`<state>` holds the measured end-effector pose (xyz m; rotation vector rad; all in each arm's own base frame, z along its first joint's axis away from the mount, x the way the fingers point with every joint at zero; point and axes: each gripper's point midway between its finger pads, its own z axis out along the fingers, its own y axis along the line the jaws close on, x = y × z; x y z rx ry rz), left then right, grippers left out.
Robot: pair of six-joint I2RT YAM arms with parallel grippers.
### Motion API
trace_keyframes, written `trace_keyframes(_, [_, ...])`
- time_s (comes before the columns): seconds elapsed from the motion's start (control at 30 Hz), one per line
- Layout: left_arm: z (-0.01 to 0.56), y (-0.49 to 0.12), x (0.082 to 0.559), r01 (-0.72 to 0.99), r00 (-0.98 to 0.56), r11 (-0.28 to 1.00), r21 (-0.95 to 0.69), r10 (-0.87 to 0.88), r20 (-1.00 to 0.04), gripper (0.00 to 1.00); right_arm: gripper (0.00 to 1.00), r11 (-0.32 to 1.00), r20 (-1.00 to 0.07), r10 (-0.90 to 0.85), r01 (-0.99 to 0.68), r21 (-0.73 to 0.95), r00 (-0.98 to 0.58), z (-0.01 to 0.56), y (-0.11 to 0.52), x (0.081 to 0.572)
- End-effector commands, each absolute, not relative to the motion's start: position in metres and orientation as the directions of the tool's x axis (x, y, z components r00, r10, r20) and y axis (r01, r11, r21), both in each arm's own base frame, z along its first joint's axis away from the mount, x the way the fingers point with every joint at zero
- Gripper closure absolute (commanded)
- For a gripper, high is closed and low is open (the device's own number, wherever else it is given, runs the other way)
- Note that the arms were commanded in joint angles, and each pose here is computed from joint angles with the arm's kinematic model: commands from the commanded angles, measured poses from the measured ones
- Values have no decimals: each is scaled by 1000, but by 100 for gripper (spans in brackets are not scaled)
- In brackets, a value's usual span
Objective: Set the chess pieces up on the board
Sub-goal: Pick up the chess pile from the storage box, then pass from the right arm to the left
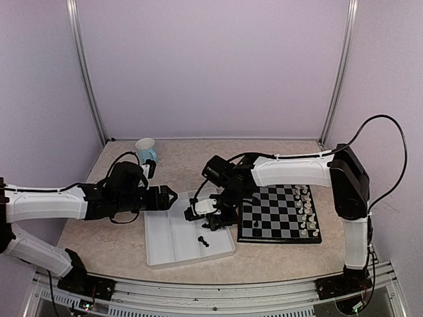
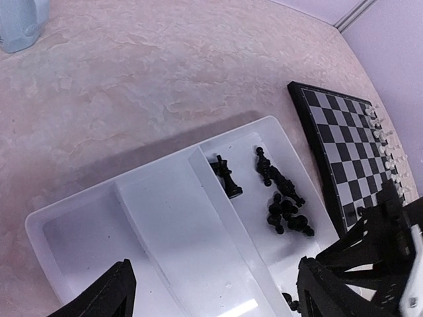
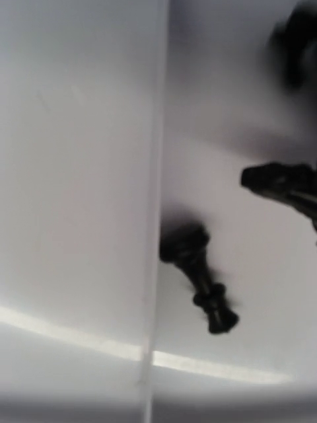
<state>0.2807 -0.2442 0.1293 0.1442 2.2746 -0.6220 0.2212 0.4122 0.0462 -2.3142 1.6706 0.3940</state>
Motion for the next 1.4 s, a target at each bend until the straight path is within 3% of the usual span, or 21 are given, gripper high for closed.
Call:
trace_keyframes(0.0, [145, -270, 283, 344, -699, 812, -471, -114, -706, 16, 91, -227, -571, -786, -969, -94, 239, 123, 424, 227])
trace_keyframes(0.33, [189, -340, 250, 553, -728, 513, -657, -87, -680, 26, 91, -143, -698, -701, -988, -63, 146, 163, 422, 242])
trace_keyframes(0.77, [179, -362, 248, 539, -765, 467, -701, -76, -639, 40, 91, -166, -714, -685, -985, -41, 145, 165, 422, 235])
trace_keyframes(1.17, [177, -368, 249, 551, -766, 444, -706, -67, -639, 70, 90, -175, -702, -697, -984, -30, 146, 158, 421, 234])
trace_keyframes(1.3, [177, -367, 249, 555, -762, 448, -701, -66, -645, 88, 87, -168, -696, -705, -985, -22, 136, 153, 421, 235])
trace_keyframes(1.37, [177, -365, 249, 555, -758, 454, -697, -68, -648, 98, 78, -156, -692, -711, -988, -16, 123, 149, 421, 236])
